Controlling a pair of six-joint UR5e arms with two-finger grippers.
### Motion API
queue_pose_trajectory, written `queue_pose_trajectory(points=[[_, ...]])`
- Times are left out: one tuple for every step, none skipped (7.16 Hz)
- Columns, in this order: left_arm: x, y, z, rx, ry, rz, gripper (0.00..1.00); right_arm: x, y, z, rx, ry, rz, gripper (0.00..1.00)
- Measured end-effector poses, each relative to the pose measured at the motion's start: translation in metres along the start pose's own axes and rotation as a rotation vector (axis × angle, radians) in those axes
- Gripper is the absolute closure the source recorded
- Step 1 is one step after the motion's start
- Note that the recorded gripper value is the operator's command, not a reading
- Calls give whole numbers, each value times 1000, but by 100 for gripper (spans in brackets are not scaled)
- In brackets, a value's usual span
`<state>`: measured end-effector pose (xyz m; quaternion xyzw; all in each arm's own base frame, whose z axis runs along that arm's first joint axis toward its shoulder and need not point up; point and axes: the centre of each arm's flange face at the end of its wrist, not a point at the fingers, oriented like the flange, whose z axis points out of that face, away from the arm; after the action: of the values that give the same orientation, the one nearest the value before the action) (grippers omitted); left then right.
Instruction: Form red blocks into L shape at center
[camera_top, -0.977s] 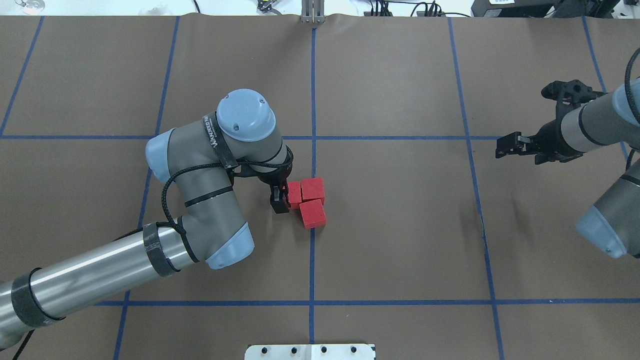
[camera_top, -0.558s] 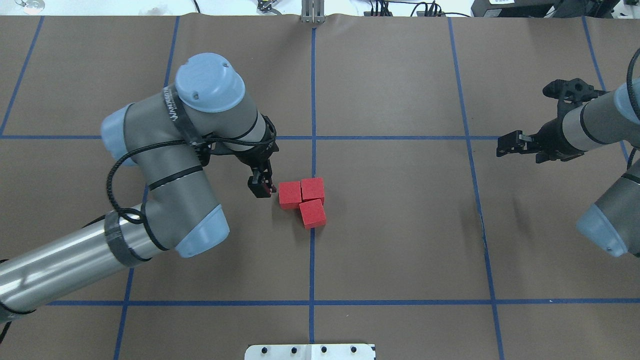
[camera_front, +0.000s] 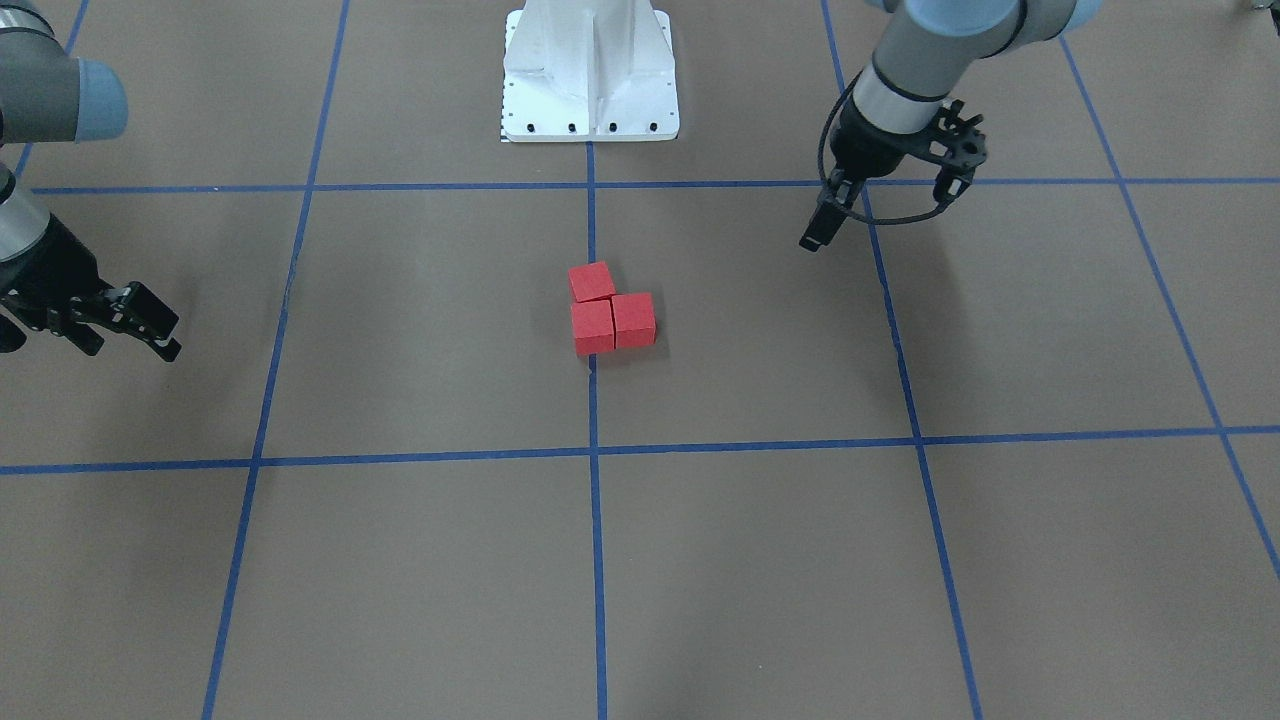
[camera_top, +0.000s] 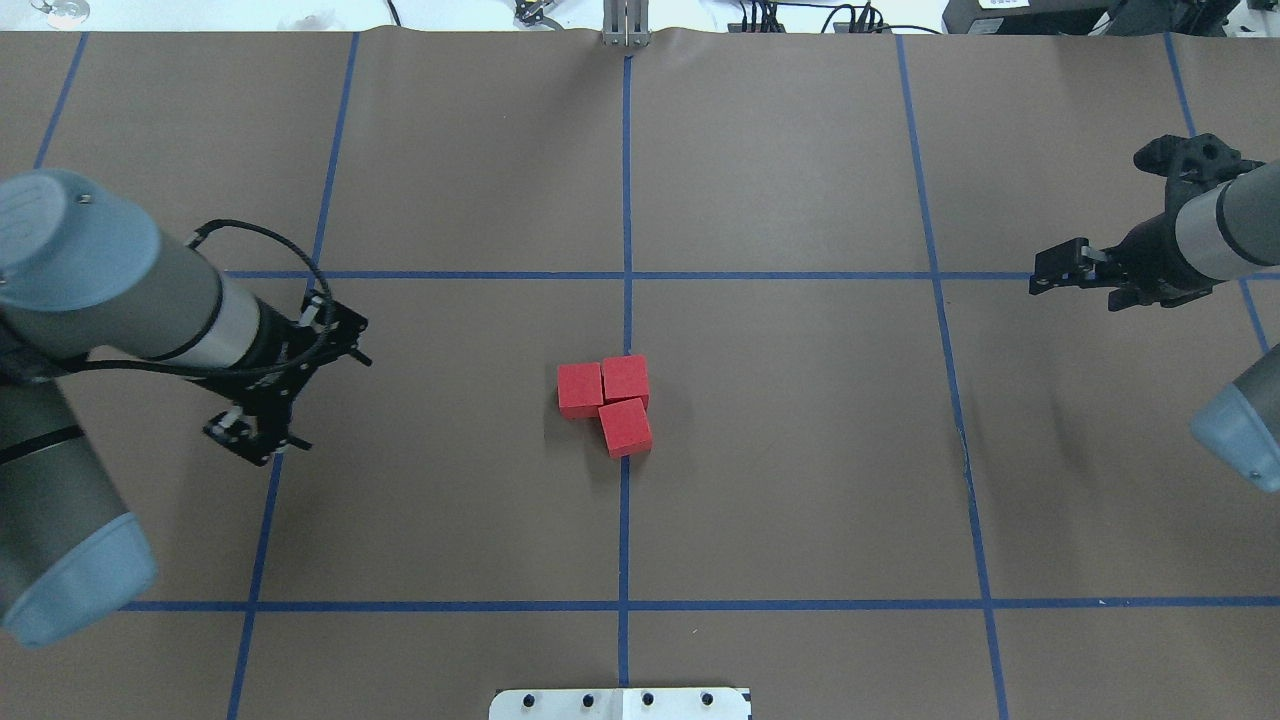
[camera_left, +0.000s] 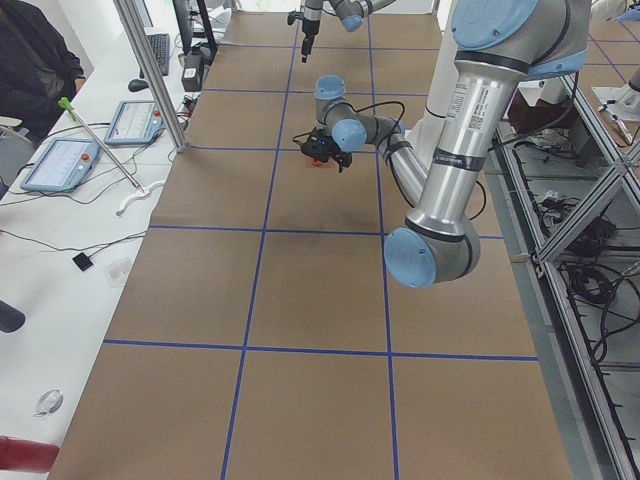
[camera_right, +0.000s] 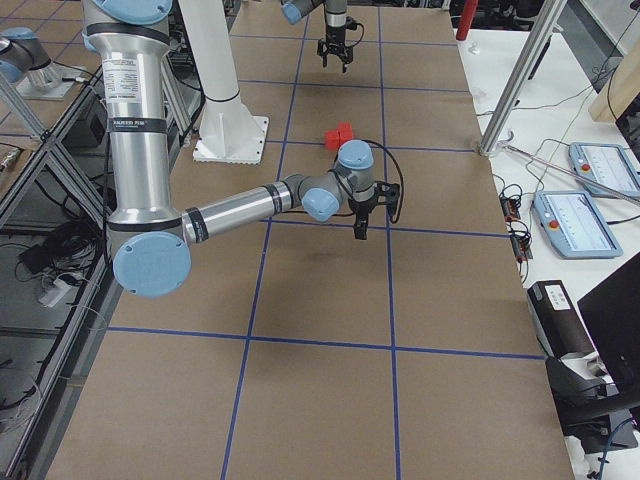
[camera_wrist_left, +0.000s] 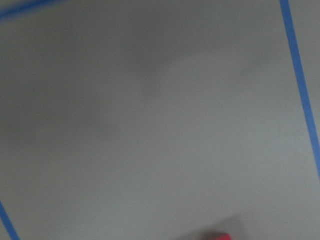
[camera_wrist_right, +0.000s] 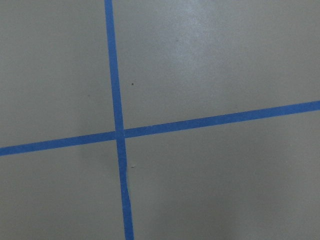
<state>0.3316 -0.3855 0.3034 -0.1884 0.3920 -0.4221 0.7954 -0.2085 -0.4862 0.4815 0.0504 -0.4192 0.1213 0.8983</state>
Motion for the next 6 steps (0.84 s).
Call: queue_pose_trajectory(points=[[-31,-35,-14,31,-4,128,0,22,-9,-12,6,2,2,1],[-56,-73,-29,53,-9,249,0,48,-17,-24,6,4,-9,1],[-80,-118,-49,59,-17,357,0,80,-19,-38,3,6,-26,1],[-106,-166,-72,61,-16,456,0,113,-17,-47,1,17,-51,1],[-133,-212,-92,70,-14,561,0,146,-12,-53,-3,37,-91,1],[-157,-251,-102,86,-20,658,0,178,-6,-59,-4,59,-128,1]])
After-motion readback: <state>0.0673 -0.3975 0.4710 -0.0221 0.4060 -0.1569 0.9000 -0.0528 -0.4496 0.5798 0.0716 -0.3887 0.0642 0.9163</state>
